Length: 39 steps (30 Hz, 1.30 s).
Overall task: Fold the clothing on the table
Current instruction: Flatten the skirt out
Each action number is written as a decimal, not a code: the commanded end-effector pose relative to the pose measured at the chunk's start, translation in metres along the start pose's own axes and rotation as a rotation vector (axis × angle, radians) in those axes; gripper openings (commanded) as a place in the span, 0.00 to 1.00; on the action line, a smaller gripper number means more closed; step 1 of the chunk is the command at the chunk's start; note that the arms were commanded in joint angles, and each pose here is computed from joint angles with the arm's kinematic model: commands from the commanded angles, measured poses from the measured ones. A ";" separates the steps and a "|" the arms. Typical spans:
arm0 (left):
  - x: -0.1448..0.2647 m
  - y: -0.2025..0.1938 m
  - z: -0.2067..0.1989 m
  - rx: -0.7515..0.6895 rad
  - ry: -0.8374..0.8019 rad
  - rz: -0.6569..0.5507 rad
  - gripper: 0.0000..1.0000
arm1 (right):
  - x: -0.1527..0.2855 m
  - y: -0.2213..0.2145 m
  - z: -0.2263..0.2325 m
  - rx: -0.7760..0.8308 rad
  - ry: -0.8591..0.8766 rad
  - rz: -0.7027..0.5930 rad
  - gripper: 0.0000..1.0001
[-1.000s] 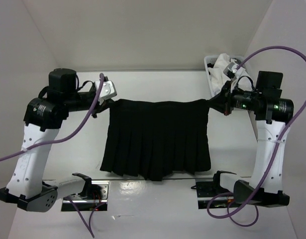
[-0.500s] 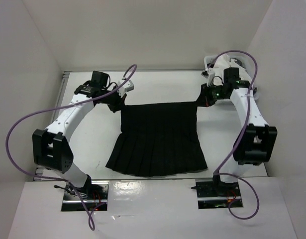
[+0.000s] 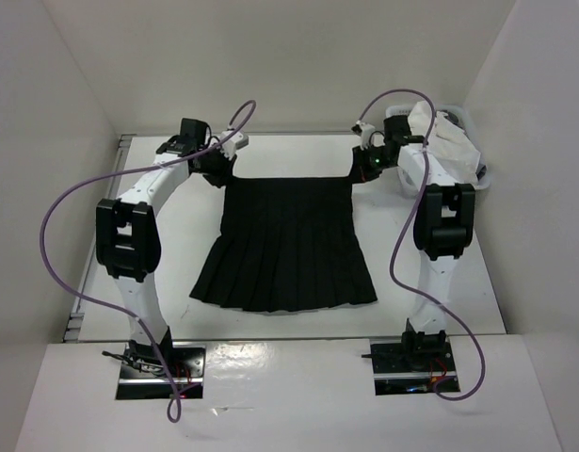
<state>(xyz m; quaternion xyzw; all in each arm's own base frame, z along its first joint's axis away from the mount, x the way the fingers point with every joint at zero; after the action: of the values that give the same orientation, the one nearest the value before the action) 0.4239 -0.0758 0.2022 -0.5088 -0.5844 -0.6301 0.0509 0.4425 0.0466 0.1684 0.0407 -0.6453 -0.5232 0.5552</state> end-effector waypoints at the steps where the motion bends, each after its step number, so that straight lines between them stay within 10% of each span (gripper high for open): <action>1: 0.000 0.012 0.027 0.031 0.113 -0.041 0.02 | -0.001 0.025 -0.027 0.075 -0.163 -0.026 0.00; 5: -0.008 0.026 0.037 0.061 0.157 -0.065 0.17 | -0.008 0.044 -0.039 0.085 -0.261 -0.038 0.06; 8: -0.006 0.031 0.046 0.098 0.224 -0.090 0.47 | -0.008 0.055 -0.041 0.062 -0.317 -0.051 0.59; 13: 0.023 0.046 0.057 0.205 0.338 -0.180 1.00 | 0.026 0.085 -0.035 0.020 -0.460 -0.124 0.88; 19: 0.049 0.037 0.059 0.302 0.240 -0.201 1.00 | 0.070 0.093 0.000 0.084 -0.476 -0.178 0.91; 39: -0.061 0.014 0.074 0.384 -0.228 -0.096 0.67 | 0.113 0.001 0.034 -0.017 -0.384 -0.017 0.89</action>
<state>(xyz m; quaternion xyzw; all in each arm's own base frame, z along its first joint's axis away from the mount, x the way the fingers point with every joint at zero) 0.4958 -0.0432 0.1443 -0.5162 -0.7182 -0.4574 0.0920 0.3879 -0.0019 0.2187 -0.0908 -0.7166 -0.5320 0.4419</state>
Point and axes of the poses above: each gripper's point midway between its finger pads, its own x axis back along the fingers, its own z axis along the line the jaws close on, y = z × x, the point moved 10 cm from there along x, back along the fingers, and after that the axes turned 15 degrees about x, right-handed, at the moved point
